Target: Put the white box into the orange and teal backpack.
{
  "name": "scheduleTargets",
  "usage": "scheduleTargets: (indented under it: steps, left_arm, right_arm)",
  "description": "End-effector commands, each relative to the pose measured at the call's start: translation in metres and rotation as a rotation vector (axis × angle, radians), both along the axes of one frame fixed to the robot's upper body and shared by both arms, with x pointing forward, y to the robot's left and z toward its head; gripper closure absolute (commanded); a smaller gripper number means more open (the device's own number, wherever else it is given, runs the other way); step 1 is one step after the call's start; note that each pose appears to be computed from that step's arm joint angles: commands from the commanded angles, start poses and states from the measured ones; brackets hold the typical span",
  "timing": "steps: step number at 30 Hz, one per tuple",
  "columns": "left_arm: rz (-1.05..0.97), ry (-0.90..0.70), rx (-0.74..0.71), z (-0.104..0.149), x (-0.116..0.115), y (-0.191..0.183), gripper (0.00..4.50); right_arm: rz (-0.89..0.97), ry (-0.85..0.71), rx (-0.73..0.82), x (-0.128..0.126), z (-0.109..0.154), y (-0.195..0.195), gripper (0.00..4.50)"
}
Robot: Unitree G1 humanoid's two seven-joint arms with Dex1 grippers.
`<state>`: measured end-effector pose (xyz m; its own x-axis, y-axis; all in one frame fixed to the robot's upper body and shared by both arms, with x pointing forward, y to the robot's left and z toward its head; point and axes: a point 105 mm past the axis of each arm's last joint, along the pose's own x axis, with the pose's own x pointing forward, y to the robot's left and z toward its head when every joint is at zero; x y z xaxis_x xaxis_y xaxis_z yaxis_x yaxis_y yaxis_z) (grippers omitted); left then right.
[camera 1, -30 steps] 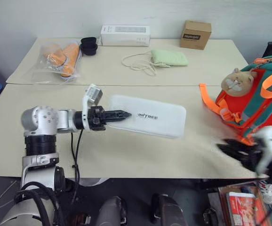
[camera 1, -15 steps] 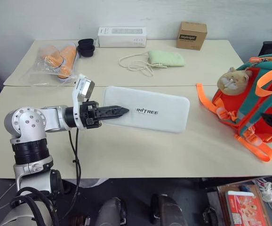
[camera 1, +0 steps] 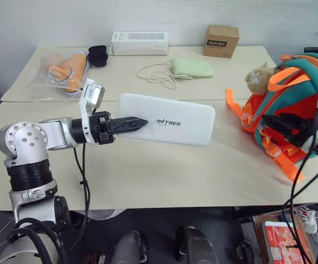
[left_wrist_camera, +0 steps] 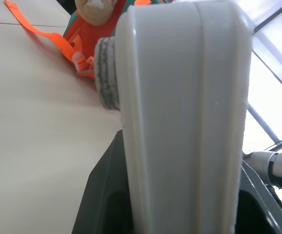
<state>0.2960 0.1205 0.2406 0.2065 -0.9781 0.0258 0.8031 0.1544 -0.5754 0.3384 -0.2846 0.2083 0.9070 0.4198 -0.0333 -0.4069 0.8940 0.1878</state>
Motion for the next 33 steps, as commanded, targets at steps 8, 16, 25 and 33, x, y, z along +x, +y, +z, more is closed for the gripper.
scheduleTargets:
  steps: [8,16,25,33]
  left_arm:
    - [0.033,-0.092,0.003,0.018,-0.007,0.012,3.21]
    - [0.034,-0.088,0.0,0.018,-0.001,0.009,3.21]
    - [0.014,-0.098,0.016,0.018,0.004,0.004,3.21]
    - [0.021,-0.105,0.02,0.019,0.008,0.005,3.21]
  right_arm:
    - [-0.043,-0.033,-0.149,-0.051,0.012,0.004,0.01]
    - [-0.053,-0.027,-0.261,-0.05,-0.006,0.03,0.01]
    - [-0.313,-0.077,-0.216,-0.008,-0.006,0.036,0.01]
    - [-0.45,-0.128,-0.13,0.035,0.004,0.025,0.01]
